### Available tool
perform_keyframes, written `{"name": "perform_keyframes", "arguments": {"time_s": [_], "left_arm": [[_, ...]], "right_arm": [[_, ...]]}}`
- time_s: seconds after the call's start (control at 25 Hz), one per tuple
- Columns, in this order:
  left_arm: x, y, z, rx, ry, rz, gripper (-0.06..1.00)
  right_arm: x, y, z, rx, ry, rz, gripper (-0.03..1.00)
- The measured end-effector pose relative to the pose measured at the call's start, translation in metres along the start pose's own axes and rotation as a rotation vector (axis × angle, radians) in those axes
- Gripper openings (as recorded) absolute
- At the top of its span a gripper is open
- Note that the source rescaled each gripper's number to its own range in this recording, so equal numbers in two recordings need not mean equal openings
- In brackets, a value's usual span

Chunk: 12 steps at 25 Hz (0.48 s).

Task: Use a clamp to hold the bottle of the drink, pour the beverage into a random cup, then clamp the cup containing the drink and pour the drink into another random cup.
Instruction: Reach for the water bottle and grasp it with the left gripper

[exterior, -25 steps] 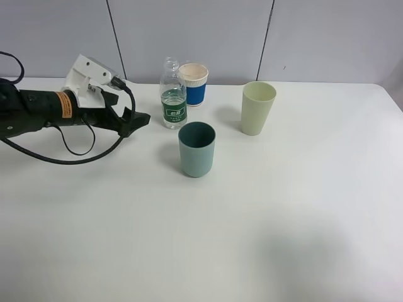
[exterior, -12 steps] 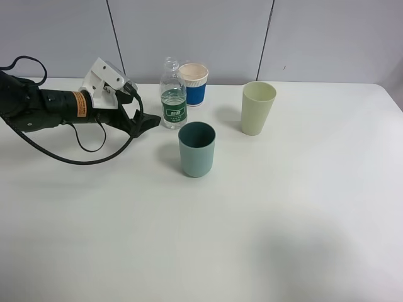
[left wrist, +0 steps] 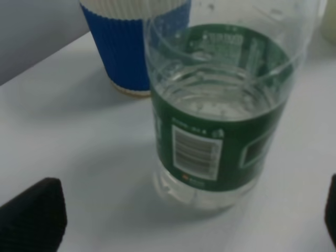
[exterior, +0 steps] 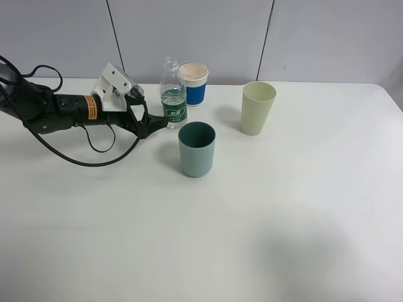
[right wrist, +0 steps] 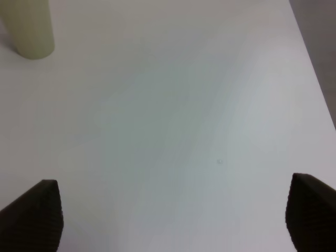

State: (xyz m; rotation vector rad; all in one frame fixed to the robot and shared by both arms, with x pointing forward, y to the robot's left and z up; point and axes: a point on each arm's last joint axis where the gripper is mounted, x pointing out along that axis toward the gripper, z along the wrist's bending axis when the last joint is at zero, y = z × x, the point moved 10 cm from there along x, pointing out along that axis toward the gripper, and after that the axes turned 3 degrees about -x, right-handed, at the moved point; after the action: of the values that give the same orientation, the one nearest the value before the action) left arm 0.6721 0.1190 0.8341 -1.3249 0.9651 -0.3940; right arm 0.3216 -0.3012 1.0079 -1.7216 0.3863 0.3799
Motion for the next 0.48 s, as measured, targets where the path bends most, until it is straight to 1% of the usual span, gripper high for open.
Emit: {"name": "perform_keyframes", "arguments": {"time_s": [0.12, 0.28, 0.48], "left_arm": [[0.006, 0.002, 0.004, 0.001, 0.004, -0.006, 1.00], [0.015, 0.001, 0.008, 0.041, 0.022, -0.020, 1.00], [0.024, 0.001, 0.007, 0.066, 0.053, -0.035, 1.00]], "right_arm": [[0.000, 0.000, 0.000, 0.000, 0.000, 0.000, 0.55], [0.000, 0.000, 0.000, 0.000, 0.000, 0.000, 0.55], [0.000, 0.000, 0.000, 0.000, 0.000, 0.000, 0.55]]}}
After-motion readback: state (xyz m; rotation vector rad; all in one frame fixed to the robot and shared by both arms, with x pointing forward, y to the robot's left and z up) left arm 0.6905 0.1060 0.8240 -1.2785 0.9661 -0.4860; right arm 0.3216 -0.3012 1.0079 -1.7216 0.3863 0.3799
